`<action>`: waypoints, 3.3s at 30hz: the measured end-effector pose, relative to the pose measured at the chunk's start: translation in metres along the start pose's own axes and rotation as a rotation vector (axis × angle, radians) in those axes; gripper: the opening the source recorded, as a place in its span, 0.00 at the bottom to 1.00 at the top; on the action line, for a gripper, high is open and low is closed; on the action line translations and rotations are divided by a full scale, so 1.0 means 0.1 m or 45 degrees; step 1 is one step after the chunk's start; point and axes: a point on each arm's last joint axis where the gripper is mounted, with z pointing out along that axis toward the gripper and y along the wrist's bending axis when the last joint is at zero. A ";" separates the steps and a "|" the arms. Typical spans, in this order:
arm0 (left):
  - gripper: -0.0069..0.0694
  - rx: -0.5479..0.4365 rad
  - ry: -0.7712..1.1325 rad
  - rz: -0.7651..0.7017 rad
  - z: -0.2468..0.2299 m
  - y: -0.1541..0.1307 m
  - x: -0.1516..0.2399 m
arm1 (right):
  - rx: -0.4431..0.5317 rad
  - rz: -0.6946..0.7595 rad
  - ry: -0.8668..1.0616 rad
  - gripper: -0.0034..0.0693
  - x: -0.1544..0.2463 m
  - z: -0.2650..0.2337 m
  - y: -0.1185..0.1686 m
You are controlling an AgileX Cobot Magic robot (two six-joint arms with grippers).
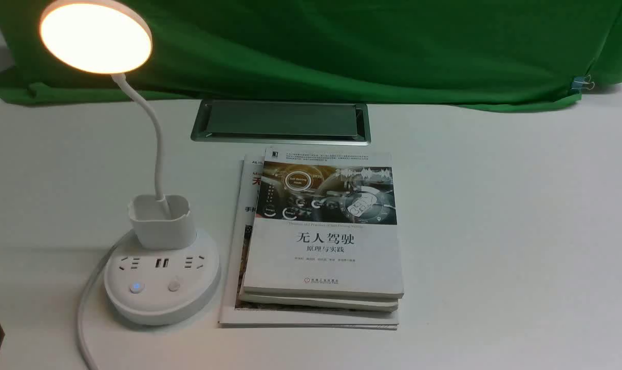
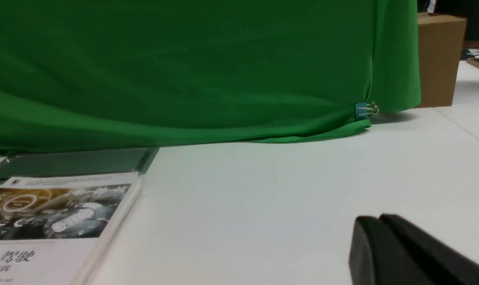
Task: Turn off the desk lamp on the white desktop by hand.
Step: 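Press the power button on the round power strip under the lamp with the left gripper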
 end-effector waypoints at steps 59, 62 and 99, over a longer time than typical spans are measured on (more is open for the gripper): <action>0.35 0.227 0.916 -0.356 1.33 -0.04 -1.20 | 0.000 0.000 0.001 0.10 0.00 0.00 0.00; 0.30 0.331 1.074 -0.307 1.51 -0.15 -1.06 | 0.000 0.000 0.001 0.10 0.00 0.00 0.00; 0.11 0.403 1.312 0.182 2.30 -1.03 -0.66 | 0.000 0.000 0.001 0.10 0.00 0.00 0.00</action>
